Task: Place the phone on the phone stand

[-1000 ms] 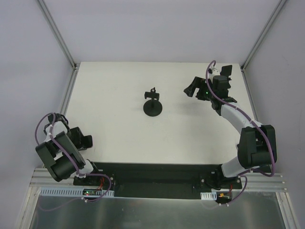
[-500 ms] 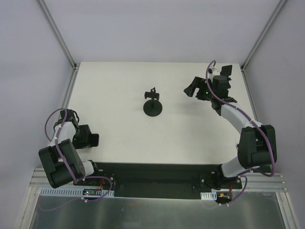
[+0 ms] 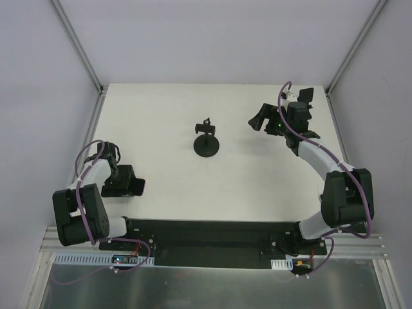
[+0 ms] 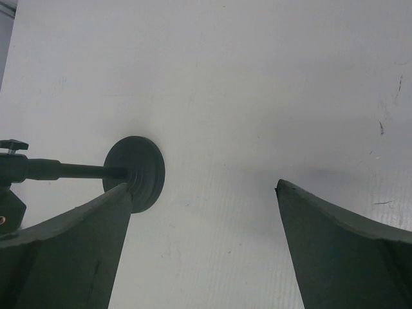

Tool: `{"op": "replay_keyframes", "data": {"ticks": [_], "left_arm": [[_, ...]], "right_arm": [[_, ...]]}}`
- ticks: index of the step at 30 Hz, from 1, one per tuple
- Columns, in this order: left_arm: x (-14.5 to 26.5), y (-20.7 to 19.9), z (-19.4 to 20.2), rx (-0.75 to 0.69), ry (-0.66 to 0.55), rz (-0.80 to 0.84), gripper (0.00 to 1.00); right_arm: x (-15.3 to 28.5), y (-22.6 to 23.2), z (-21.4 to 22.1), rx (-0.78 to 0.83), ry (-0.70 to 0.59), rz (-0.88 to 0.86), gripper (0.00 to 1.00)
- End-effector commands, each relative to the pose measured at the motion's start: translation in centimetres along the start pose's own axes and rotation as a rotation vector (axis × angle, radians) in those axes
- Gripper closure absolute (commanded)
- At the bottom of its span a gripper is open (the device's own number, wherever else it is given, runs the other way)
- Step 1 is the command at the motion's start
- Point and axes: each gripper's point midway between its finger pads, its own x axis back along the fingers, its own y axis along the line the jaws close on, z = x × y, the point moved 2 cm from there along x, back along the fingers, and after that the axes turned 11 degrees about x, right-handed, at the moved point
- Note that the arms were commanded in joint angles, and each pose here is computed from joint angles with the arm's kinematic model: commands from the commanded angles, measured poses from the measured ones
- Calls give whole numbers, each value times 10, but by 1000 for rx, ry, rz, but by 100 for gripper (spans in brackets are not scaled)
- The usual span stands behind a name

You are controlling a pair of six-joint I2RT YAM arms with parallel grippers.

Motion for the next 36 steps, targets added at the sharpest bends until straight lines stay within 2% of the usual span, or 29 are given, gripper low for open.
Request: {"op": "replay_keyframes", "data": {"ticks": [1, 4, 10, 13, 21, 24, 25, 26, 28, 29, 32, 36], "left_arm": [[-10, 5, -3, 14, -31, -50, 21], [-13, 2, -5, 5, -41, -64, 14], [-21, 4, -11, 19, -40, -113, 12], [-24, 9, -15, 29, -46, -138, 14], [-29, 17, -23, 28, -88, -191, 30], [-33, 19, -24, 12, -103, -208, 51], [-33, 19, -25, 10, -108, -210, 68], [-34, 20, -25, 10, -109, -207, 73], [-31, 18, -25, -1, -107, -191, 78], [-30, 16, -25, -7, -108, -182, 87], [-23, 16, -26, -31, -117, -145, 100], [-9, 10, -27, -56, -119, -58, 100]], "right_arm": [[8, 7, -19, 21, -68, -23, 4], [8, 7, -19, 21, -68, -24, 4], [7, 7, -19, 22, -68, -23, 4], [8, 7, -19, 19, -68, -24, 4], [8, 8, -20, 17, -70, -25, 4], [9, 7, -19, 19, -69, -20, 4], [9, 7, -20, 18, -70, -19, 4], [9, 7, -21, 21, -71, -16, 4], [10, 8, -20, 20, -71, -17, 4], [10, 7, -20, 18, -68, -15, 4], [11, 8, -22, 19, -72, -16, 4], [13, 9, -23, 29, -77, -8, 4]]}}
